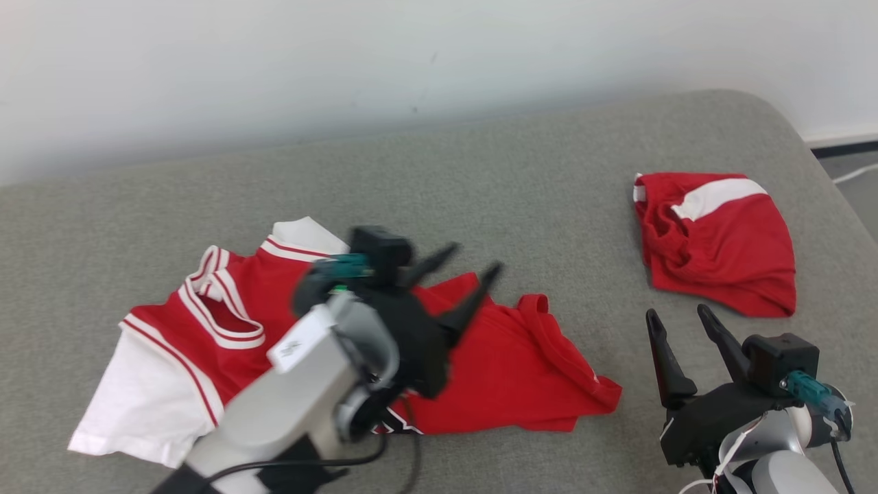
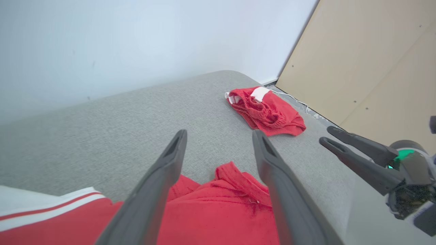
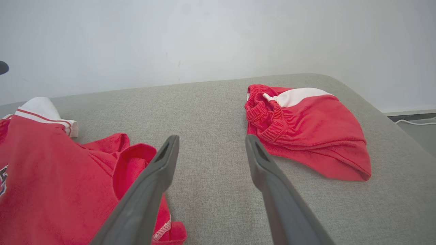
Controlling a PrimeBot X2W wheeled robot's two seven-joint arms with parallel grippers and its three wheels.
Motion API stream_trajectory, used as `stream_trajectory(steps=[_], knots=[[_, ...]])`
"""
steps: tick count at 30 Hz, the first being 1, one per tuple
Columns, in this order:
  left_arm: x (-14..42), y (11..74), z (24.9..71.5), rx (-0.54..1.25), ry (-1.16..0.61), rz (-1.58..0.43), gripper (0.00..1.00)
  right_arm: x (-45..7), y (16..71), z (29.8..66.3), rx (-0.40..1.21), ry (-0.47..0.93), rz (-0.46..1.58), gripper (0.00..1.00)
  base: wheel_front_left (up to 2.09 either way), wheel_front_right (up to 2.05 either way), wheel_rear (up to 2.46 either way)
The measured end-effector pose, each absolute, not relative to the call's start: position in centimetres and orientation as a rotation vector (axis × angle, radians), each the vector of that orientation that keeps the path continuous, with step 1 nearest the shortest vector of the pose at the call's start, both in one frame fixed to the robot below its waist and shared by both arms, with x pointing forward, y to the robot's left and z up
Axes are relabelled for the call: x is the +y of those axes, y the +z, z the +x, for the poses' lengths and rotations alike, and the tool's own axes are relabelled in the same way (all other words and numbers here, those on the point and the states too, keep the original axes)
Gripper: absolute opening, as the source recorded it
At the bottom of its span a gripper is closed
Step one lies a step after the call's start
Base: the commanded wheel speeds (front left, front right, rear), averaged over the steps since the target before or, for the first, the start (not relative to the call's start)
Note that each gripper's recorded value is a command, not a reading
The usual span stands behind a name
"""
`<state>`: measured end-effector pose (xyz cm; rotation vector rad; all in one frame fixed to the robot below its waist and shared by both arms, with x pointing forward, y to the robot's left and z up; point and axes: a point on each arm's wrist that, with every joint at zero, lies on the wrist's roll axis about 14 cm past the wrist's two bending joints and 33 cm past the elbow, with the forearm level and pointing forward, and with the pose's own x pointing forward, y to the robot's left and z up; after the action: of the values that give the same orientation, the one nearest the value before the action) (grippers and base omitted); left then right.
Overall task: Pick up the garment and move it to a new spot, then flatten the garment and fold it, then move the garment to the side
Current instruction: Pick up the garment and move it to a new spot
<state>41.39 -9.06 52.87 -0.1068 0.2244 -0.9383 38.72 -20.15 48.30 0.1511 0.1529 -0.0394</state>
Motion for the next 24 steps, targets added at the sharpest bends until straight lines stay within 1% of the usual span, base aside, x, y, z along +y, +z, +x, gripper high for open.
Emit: stream_trajectory(steps=[3,4,5,6,11,13,18,24], knots=[[-5.4,52.9,43.0,0.173,-0.812,-0.091,1.00,-19.7,48.4,38.5,0.150,-0.026,0.153,1.00,0.00,0.00,0.00],[-5.4,52.9,43.0,0.173,-0.812,-0.091,1.00,-19.7,48.4,38.5,0.150,-0.026,0.153,1.00,0.00,0.00,0.00],[-3.1,52.8,43.5,0.144,-0.738,-0.074,1.00,-19.4,48.2,38.2,0.155,-0.018,0.157,1.00,0.00,0.00,0.00],[-3.1,52.8,43.5,0.144,-0.738,-0.074,1.00,-19.4,48.2,38.2,0.155,-0.018,0.157,1.00,0.00,0.00,0.00],[1.3,53.3,44.0,0.062,-0.598,-0.035,1.00,-19.0,48.4,38.0,0.146,-0.005,0.162,1.00,0.00,0.00,0.00],[2.9,53.4,43.7,0.038,-0.554,-0.035,1.00,-18.8,48.4,37.7,0.146,0.004,0.168,1.00,0.00,0.00,0.00],[5.9,51.7,41.7,0.060,-0.487,-0.029,1.00,-18.5,48.6,37.2,0.140,0.013,0.184,1.00,0.00,0.00,0.00],[9.8,51.5,40.2,0.042,-0.396,-0.036,1.00,-17.7,48.7,36.9,0.138,0.043,0.192,1.00,0.00,0.00,0.00]])
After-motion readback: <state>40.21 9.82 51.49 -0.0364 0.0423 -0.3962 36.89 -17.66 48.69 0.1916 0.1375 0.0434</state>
